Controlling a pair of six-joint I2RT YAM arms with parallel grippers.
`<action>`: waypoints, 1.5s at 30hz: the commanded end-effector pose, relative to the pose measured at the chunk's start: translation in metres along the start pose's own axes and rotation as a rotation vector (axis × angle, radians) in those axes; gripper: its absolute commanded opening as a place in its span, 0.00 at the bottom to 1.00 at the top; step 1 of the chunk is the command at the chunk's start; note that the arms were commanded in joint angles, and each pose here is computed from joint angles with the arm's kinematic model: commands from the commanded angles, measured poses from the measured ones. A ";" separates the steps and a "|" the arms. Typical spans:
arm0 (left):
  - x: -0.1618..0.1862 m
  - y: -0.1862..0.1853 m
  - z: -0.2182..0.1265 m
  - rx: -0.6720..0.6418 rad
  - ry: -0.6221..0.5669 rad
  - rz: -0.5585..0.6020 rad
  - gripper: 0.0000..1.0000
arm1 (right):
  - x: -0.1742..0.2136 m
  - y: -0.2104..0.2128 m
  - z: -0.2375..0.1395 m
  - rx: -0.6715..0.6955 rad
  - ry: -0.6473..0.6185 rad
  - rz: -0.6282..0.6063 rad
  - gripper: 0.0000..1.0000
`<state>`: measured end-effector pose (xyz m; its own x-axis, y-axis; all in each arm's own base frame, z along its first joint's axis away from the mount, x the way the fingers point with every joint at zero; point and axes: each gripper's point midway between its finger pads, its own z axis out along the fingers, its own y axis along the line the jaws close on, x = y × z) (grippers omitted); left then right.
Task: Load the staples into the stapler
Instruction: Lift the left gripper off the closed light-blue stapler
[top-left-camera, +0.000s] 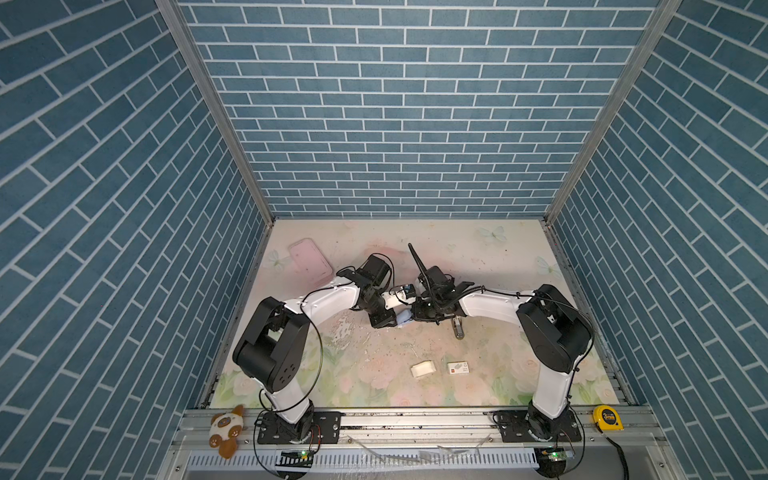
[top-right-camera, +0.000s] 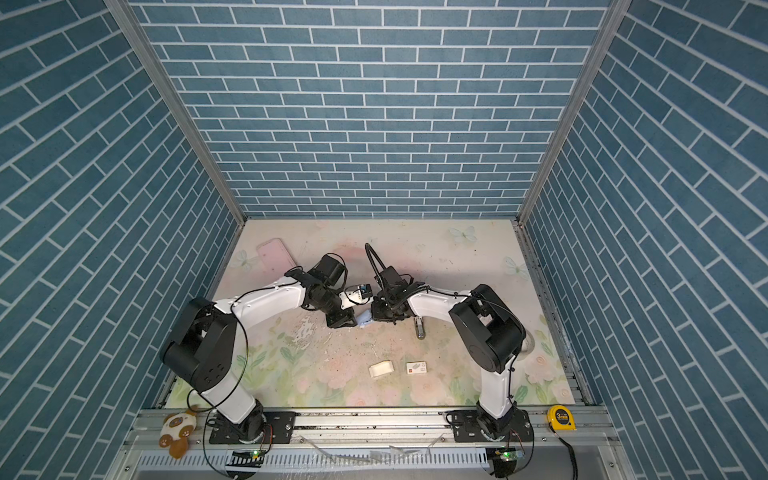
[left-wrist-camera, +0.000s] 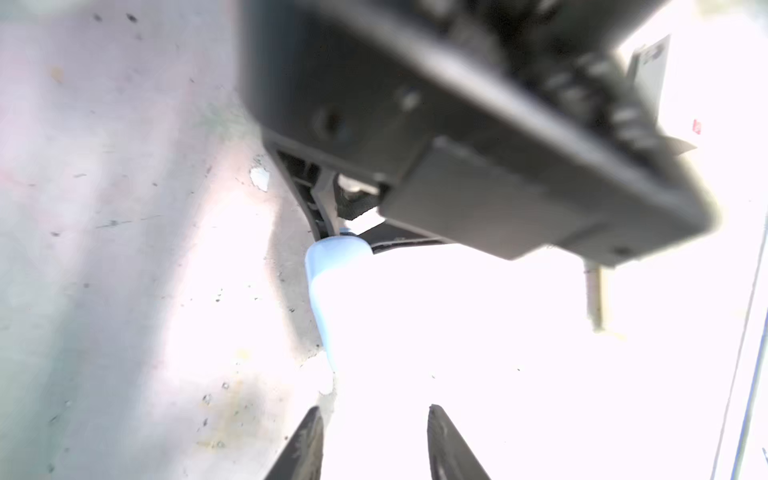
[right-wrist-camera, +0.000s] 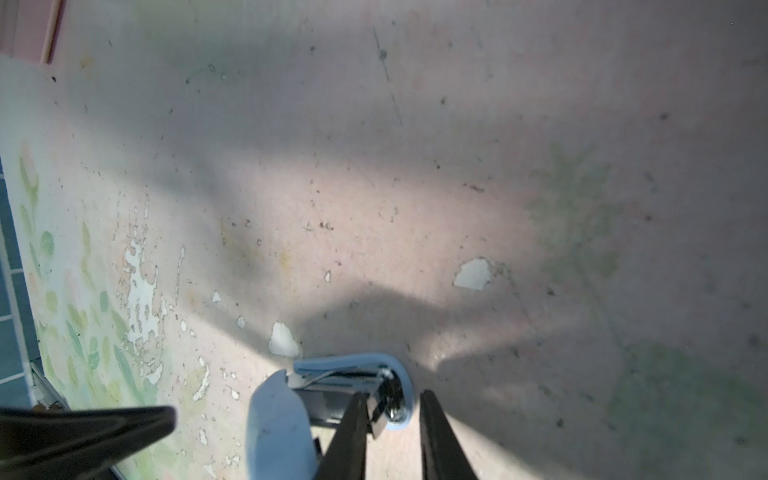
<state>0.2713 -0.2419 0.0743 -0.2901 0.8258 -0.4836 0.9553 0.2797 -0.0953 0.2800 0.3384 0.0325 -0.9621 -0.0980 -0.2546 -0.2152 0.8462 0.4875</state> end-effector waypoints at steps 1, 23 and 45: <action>-0.014 -0.003 -0.017 -0.012 -0.073 -0.010 0.46 | -0.003 0.004 -0.010 -0.022 -0.015 0.022 0.24; -0.018 -0.005 -0.028 -0.043 -0.124 -0.030 0.52 | -0.007 0.002 -0.013 -0.114 -0.052 0.103 0.24; -0.037 0.008 -0.014 0.016 -0.124 -0.001 0.52 | -0.013 -0.007 -0.017 -0.209 -0.072 0.208 0.23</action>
<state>0.2853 -0.2604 0.1004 -0.2906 0.7627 -0.5778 0.9522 0.2897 -0.0966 0.2891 0.3292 0.0388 -0.9786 0.0724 -0.1927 -0.0794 0.7308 0.6779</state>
